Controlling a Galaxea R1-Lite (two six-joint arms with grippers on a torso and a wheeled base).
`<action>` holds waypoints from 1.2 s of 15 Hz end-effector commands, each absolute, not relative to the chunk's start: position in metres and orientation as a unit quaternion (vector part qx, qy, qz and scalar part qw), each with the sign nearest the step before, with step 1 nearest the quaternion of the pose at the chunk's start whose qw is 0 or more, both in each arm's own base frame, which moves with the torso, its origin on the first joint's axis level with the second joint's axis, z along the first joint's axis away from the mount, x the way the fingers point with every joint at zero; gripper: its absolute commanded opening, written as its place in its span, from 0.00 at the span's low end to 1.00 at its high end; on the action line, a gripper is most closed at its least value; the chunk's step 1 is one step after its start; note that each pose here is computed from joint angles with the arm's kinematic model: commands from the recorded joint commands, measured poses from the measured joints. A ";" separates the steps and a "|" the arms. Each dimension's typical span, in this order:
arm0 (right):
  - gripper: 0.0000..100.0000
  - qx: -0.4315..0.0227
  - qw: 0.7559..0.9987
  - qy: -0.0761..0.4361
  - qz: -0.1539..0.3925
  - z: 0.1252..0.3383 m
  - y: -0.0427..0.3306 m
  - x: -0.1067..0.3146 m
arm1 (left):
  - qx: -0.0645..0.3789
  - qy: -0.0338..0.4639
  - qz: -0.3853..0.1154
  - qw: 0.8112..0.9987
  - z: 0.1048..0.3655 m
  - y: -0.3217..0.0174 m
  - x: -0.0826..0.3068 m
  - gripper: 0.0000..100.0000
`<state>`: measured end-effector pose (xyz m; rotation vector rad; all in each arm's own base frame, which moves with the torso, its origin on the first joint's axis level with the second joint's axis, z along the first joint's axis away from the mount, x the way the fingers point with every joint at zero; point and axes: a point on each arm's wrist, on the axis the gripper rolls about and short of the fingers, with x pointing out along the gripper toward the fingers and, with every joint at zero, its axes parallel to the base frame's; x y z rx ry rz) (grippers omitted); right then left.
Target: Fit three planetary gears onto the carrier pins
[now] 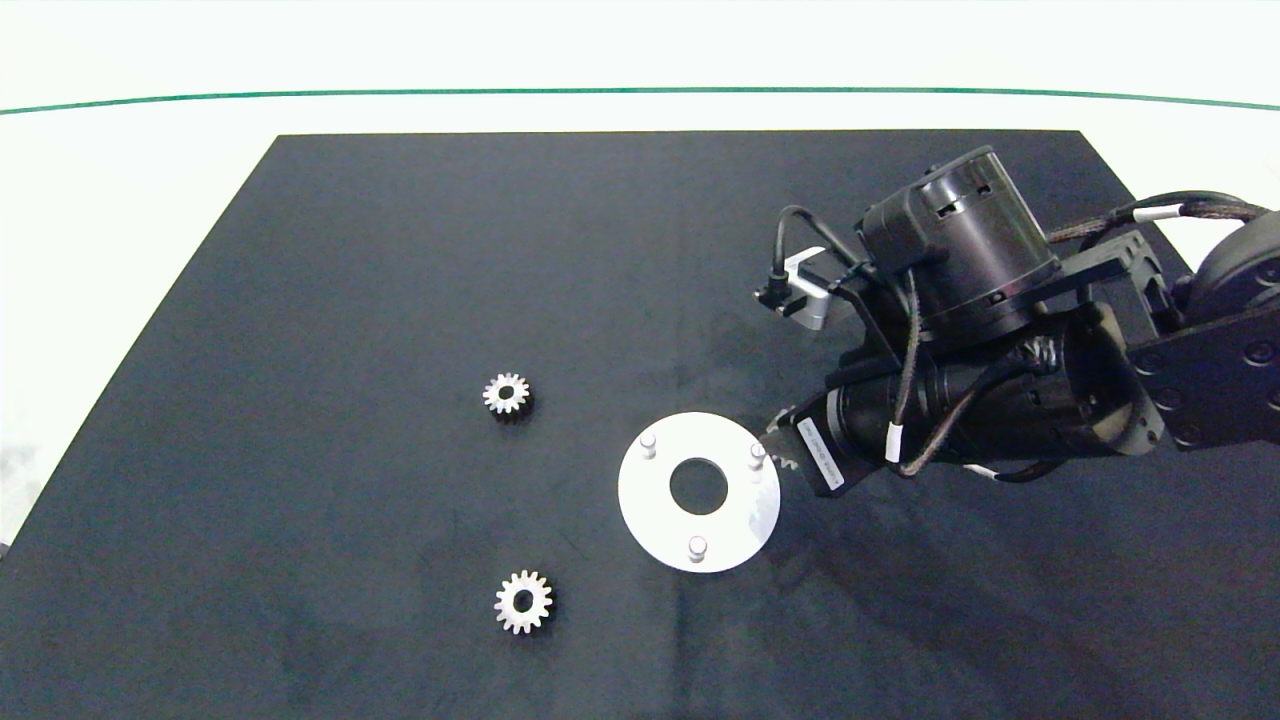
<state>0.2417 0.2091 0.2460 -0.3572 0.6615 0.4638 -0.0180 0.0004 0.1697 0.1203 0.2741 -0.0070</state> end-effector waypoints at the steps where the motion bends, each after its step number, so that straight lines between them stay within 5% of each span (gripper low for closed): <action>1: 0.00 -0.178 0.901 0.327 0.221 0.240 0.213 0.247 | 0.060 0.138 -0.003 0.989 0.170 0.000 -0.018 1.00; 18: 0.00 -0.188 0.894 0.340 0.223 0.226 0.230 0.259 | 0.060 0.141 -0.004 0.988 0.170 0.000 -0.017 1.00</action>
